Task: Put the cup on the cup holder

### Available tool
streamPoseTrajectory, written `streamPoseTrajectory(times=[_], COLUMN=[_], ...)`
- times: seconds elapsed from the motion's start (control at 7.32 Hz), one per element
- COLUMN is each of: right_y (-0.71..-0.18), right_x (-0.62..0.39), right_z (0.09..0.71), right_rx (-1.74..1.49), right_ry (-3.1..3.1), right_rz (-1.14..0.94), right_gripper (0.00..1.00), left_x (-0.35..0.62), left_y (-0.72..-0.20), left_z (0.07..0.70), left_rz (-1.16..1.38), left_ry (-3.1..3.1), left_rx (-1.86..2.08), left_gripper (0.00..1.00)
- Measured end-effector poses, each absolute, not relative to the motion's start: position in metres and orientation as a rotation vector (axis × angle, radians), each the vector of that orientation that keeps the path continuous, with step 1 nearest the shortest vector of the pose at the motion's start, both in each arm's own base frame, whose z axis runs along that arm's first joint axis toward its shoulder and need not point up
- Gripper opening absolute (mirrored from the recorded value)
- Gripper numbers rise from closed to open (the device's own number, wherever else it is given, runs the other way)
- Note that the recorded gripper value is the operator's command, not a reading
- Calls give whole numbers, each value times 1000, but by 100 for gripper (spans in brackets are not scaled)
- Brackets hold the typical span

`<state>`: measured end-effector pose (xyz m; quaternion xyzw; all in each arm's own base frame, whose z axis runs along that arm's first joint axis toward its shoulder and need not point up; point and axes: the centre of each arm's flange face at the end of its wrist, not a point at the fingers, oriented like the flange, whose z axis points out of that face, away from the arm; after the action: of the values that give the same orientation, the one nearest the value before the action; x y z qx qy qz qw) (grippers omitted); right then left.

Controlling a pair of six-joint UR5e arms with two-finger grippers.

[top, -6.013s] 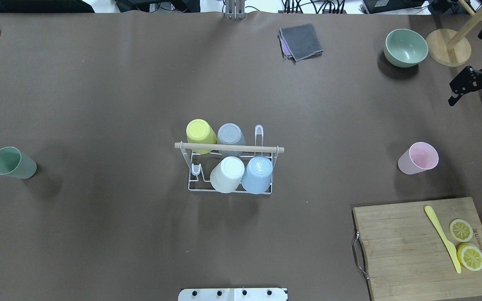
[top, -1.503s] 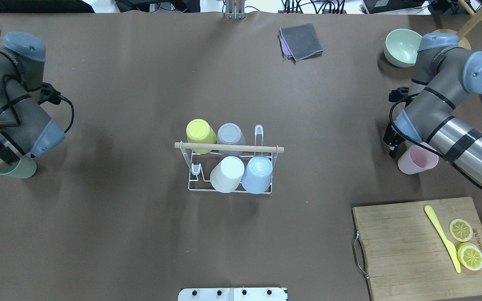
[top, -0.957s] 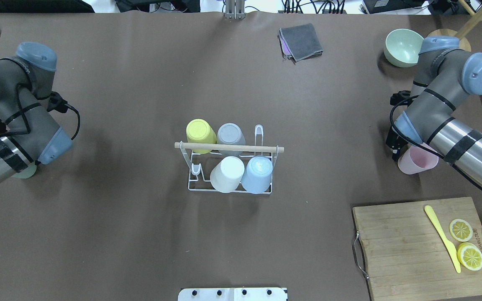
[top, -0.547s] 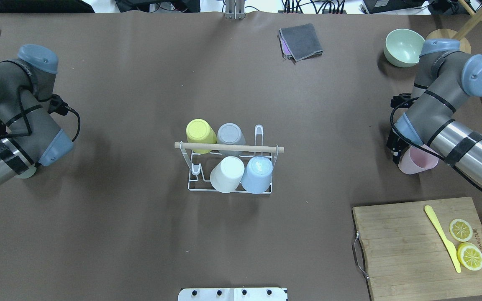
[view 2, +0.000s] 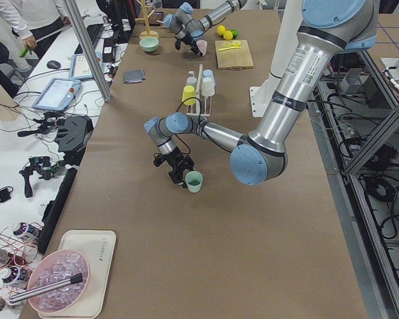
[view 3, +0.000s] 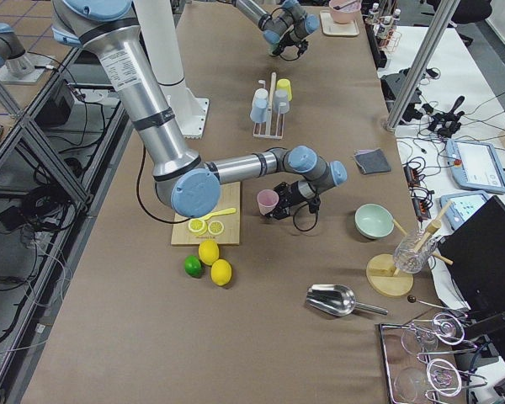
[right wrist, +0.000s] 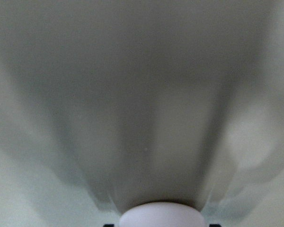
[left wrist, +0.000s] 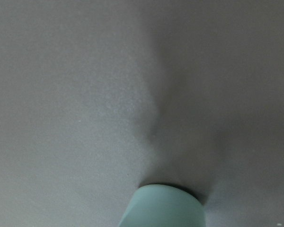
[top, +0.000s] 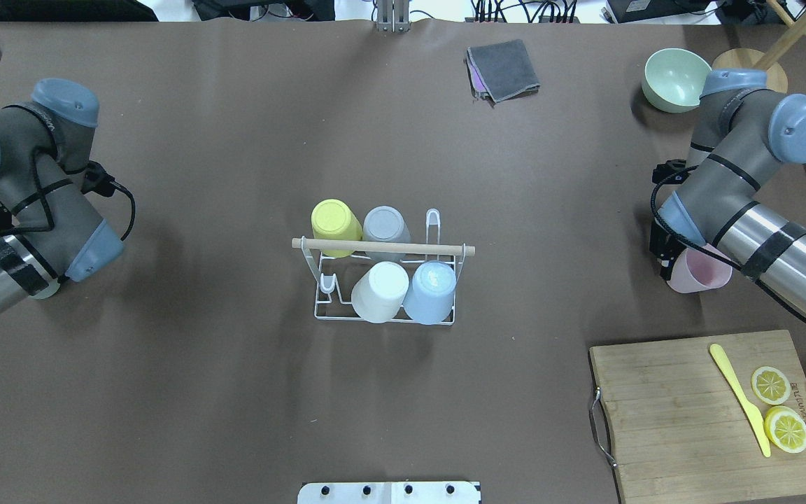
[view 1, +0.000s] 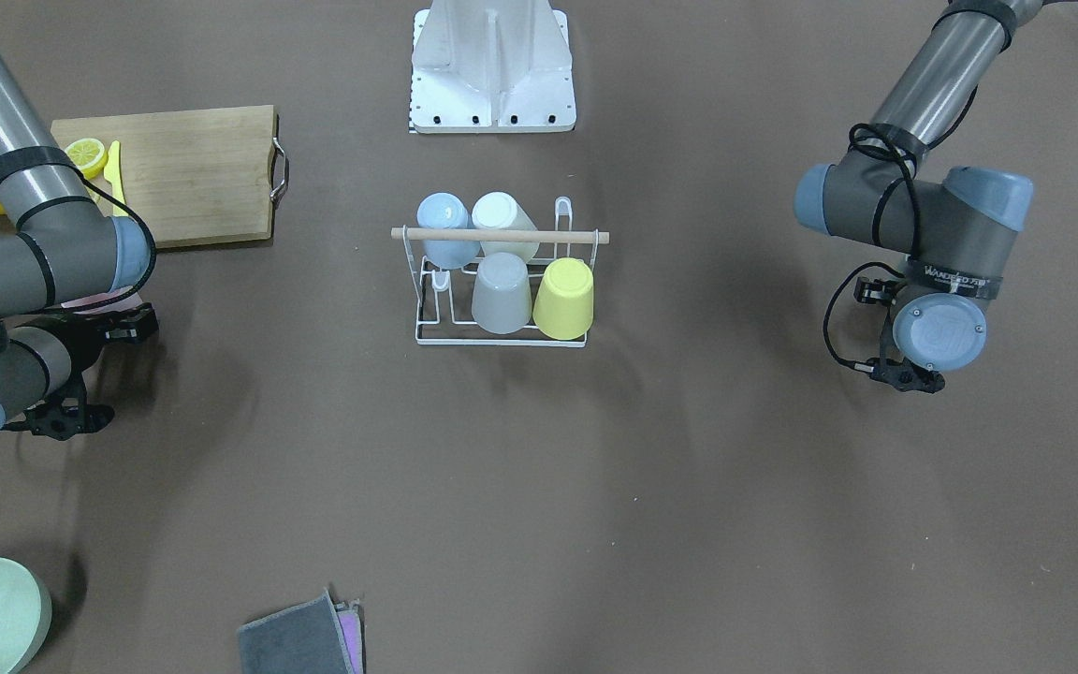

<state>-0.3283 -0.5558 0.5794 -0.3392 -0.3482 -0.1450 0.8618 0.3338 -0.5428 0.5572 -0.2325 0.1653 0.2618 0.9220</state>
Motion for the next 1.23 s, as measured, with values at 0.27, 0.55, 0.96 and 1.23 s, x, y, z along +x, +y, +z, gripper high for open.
streamPoseTrajectory(times=[0.27,0.55,0.96,1.23], right_y=[-556,-559,-574,-581], right_x=[-329,-325,-300,-282], right_z=[578,575,561,547], right_rx=[-719,-713,-672,-625], right_ry=[-729,-736,-769,-795], right_rz=[-299,-294,-270,-274], right_gripper=[45,45,45,45], left_x=[333,339,345,342], left_y=[-536,-527,-521,-518], left_z=[568,574,581,579], left_rz=[541,555,559,553], left_ry=[331,322,309,294], left_rx=[-494,-506,-530,-566], left_gripper=[97,95,50,24])
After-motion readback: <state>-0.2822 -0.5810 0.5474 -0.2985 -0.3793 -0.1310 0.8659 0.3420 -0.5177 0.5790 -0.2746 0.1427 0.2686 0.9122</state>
